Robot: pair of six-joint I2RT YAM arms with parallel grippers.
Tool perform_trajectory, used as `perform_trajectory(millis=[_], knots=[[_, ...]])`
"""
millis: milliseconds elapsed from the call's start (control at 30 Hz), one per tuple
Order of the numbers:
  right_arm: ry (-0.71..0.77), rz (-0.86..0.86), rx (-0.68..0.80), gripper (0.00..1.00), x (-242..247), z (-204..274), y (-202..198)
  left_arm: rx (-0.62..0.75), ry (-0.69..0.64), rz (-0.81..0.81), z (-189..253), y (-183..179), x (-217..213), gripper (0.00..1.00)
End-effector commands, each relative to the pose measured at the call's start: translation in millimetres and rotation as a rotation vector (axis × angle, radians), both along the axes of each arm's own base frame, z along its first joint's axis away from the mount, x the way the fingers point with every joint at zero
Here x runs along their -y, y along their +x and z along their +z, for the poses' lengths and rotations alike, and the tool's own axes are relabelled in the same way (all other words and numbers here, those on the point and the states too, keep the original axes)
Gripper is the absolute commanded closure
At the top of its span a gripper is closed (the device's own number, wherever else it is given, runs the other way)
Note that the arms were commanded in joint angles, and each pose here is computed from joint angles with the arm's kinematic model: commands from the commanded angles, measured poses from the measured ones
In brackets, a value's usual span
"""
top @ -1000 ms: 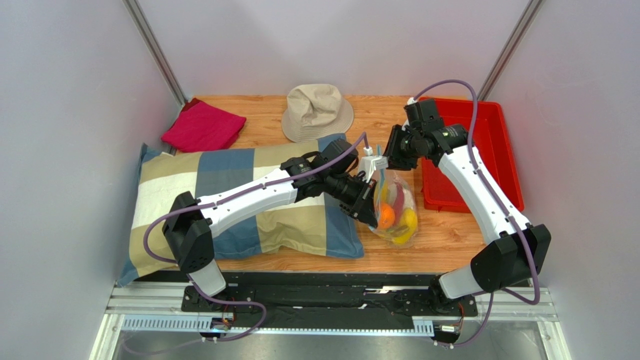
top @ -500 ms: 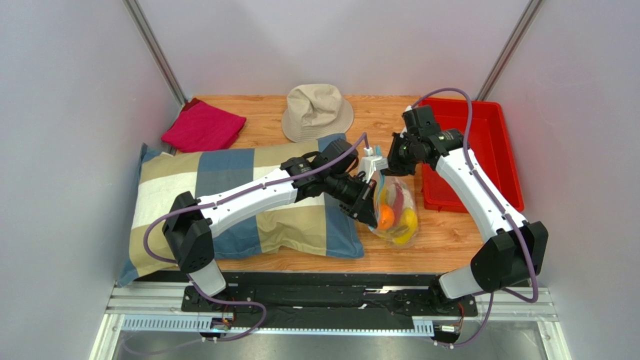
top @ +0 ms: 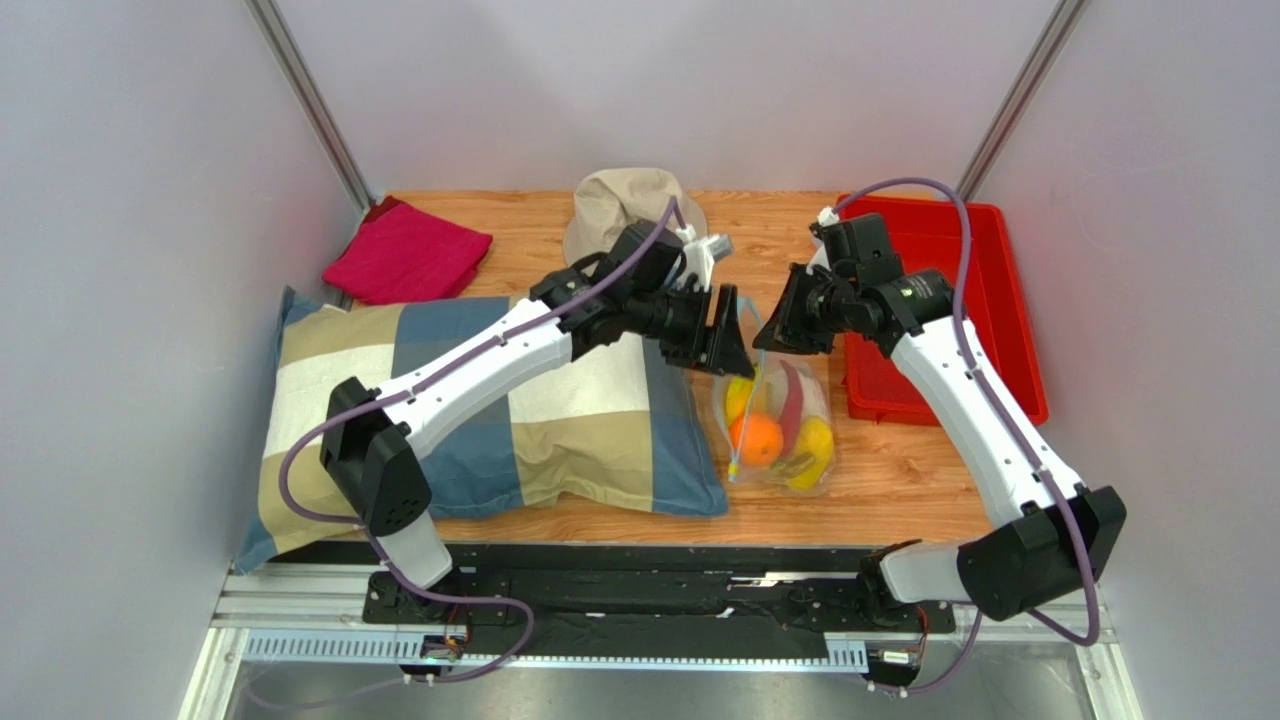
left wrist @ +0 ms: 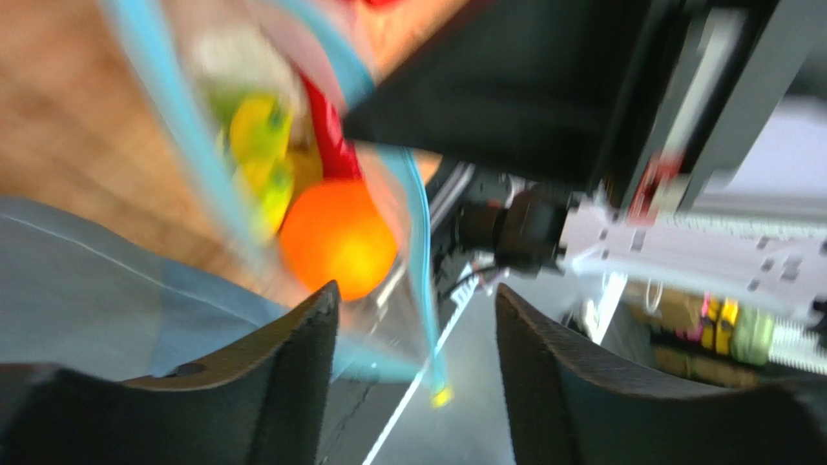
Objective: Open the zip-top bag and remove the fake food
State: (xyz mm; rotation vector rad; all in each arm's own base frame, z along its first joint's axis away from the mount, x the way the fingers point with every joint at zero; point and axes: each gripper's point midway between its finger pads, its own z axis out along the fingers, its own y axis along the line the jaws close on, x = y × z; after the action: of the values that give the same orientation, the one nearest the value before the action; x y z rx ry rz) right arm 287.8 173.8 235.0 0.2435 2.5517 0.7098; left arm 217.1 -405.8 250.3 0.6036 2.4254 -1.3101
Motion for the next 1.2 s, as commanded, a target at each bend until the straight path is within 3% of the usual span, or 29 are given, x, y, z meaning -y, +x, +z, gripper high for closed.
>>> perform_trajectory(millis=[0, 133, 167, 200, 333, 367, 533, 733, 933, 1000, 1067, 1100, 1133, 1167], knots=[[0.055, 0.011, 0.047, 1.00, -4.8, 23.0, -11.9, 0.009, 0.035, 0.102, 12.7, 21.5, 5.9, 0.41], [0.066, 0.014, 0.047, 1.00, -5.0, 23.3, -16.7, 0.010, 0.043, 0.128, 10.8, 34.2, 15.2, 0.48], [0.067, 0.015, 0.046, 1.00, -4.9, 23.5, -17.7, 0.007, 0.061, 0.130, 8.5, 34.2, 13.1, 0.51], [0.067, 0.014, 0.048, 1.00, -4.5, 24.1, -18.2, 0.012, 0.079, 0.140, 8.5, 35.1, 10.1, 0.62], [0.045, 0.018, 0.056, 1.00, -0.6, 23.4, -19.9, 0.099, 0.125, 0.189, 12.7, 39.7, -10.3, 0.66], [0.043, 0.018, 0.052, 1.00, -0.3, 22.8, -20.8, 0.121, 0.154, 0.187, 10.1, 39.1, -17.7, 0.65], [0.044, 0.032, 0.060, 1.00, -0.5, 24.5, -22.7, 0.240, 0.332, 0.224, -6.8, 45.4, -59.3, 0.38], [0.045, 0.042, 0.068, 1.00, 0.4, 27.7, -25.5, 0.194, 0.432, 0.138, -48.4, 43.7, -68.0, 0.28], [0.062, 0.054, 0.054, 1.00, -1.6, 26.9, -30.5, 0.192, 0.489, 0.071, -76.8, 49.2, -63.1, 0.26], [0.057, 0.055, 0.057, 1.00, 0.2, 26.2, -30.7, 0.181, 0.470, 0.043, -81.6, 48.0, -56.5, 0.32], [0.049, 0.051, 0.053, 1.00, 2.6, 24.8, -30.8, 0.164, 0.448, 0.011, -83.7, 44.4, -50.4, 0.44], [0.046, 0.049, 0.051, 1.00, 3.5, 24.3, -30.9, 0.157, 0.440, 0.004, -83.8, 44.8, -47.6, 0.66], [0.042, 0.051, 0.053, 0.98, 4.1, 23.8, -30.0, 0.143, 0.427, 0.002, -82.5, 43.2, -45.6, 0.79], [0.037, 0.054, 0.058, 0.96, 4.9, 24.6, -30.1, 0.138, 0.420, 0.003, -80.5, 42.8, -44.2, 0.99]])
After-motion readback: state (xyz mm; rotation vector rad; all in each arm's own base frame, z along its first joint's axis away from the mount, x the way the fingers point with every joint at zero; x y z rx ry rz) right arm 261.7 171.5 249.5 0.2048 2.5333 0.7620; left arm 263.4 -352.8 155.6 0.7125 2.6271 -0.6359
